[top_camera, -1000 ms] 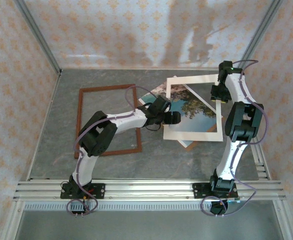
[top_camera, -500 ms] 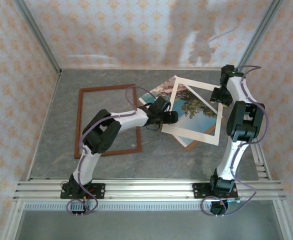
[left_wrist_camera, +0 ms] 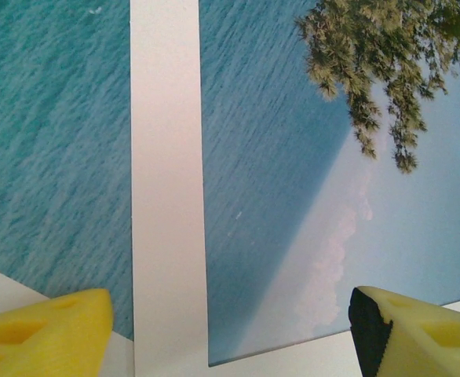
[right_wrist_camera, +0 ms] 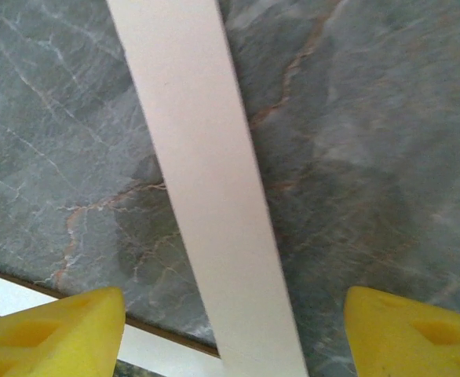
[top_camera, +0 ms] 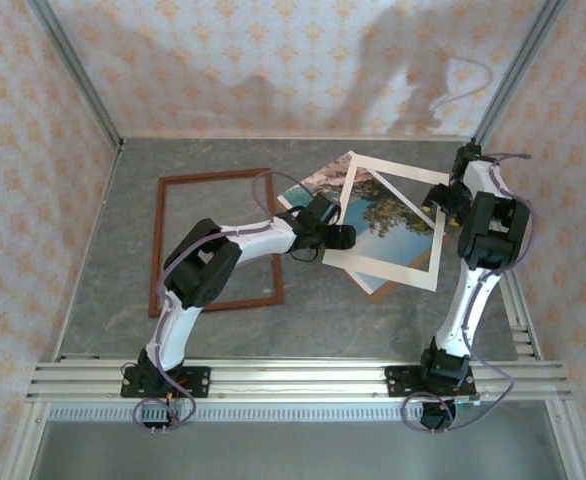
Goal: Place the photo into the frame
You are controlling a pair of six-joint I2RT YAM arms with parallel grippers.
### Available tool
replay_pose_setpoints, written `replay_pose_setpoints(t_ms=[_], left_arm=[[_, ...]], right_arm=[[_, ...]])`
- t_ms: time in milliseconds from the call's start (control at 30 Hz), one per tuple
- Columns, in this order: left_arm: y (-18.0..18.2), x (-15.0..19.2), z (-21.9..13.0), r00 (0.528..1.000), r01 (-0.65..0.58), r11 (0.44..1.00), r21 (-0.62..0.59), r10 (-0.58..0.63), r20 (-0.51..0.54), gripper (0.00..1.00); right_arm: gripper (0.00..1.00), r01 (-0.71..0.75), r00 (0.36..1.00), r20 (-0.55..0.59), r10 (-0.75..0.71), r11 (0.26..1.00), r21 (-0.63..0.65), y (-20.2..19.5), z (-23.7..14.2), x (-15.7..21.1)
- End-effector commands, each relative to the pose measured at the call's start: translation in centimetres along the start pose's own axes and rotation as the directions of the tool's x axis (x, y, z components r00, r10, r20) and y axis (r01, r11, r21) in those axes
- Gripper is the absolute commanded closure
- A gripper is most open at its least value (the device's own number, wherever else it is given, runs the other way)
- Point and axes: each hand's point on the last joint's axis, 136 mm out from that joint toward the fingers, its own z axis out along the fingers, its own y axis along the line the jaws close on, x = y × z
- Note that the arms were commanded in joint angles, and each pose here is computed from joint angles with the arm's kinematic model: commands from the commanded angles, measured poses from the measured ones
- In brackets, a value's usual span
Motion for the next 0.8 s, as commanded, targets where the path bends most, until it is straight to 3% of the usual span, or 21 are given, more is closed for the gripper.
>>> replay_pose_setpoints(t_ms=[0,133,467,767], left_arm=[[-1.5,-0.5,-1.2,0.999,-0.033,0.999,0.028,0.032,0.015,0.2],[-1.5,-0.4,-1.2,0.999,-0.03,0.999,0.031,0.03,0.011,0.2],[-1.6,-0.4,-1.4,0.999,-0.032,0.999,0.034,0.031,0.009,0.2],[-1.5,-0.4,-1.6,0.999,-0.041,0.999,0.023,0.041,0.008,0.2]], right_arm=[[0.28,-0.006,1.0,-0.006,0.005,0.997,-0.081,1.3,0.0,-0.5],[0.34,-0.011,1.0,-0.02,0.009,0.996,-0.09,1.2,0.4,0.0],[0.64,0.004,1.0,0.015,-0.002,0.995,-0.102,1.3,-1.0,0.0],[0.68,0.013,1.0,0.027,-0.008,0.977,-0.212,3.0,-2.7,1.0]])
